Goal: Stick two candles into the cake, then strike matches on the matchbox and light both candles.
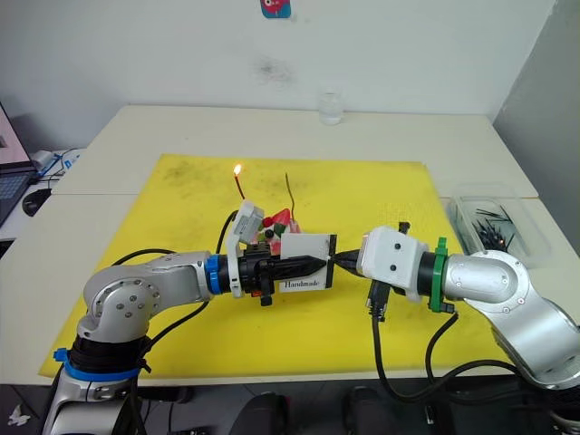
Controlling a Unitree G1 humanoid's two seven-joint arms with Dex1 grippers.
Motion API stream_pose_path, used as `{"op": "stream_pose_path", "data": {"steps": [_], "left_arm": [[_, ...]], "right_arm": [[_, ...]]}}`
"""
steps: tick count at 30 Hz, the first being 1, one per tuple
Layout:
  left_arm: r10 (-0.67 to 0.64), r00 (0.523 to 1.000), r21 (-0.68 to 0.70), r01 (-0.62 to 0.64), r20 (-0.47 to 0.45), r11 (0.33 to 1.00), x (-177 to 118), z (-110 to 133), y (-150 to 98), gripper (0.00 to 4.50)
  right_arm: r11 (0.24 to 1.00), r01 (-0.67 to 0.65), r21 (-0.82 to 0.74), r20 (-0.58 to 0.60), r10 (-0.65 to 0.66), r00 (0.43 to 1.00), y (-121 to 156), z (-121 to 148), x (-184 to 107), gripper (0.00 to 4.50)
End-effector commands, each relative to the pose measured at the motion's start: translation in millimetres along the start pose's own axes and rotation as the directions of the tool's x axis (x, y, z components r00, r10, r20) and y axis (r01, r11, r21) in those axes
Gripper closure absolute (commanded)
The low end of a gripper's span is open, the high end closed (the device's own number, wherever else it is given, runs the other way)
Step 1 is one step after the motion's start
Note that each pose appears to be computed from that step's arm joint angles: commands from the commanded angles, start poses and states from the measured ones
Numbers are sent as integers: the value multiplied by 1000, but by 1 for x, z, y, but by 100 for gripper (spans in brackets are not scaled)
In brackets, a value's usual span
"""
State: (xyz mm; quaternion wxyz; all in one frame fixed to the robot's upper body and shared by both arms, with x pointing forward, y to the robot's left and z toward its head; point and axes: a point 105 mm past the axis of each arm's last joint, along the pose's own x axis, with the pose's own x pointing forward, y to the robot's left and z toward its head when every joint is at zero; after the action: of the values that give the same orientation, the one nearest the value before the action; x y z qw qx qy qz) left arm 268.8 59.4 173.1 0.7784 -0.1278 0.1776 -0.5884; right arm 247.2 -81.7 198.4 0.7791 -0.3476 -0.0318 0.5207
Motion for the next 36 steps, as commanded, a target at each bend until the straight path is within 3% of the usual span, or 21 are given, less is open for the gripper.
{"op": "stream_pose_path", "data": {"steps": [1,29,36], "left_arm": [[-44,999,31,44,9,999,1,7,-9,450],[-67,998,60,67,-13,996,4,3,-14,450],[-4,1000,194,0,21,981,-6,28,-5,450]], "right_arm": [[998,13,-53,-3,-13,1000,-2,0,-1,448],[991,-62,-121,-7,61,998,5,-6,5,448],[951,-272,-147,-33,271,962,41,-11,6,448]]}}
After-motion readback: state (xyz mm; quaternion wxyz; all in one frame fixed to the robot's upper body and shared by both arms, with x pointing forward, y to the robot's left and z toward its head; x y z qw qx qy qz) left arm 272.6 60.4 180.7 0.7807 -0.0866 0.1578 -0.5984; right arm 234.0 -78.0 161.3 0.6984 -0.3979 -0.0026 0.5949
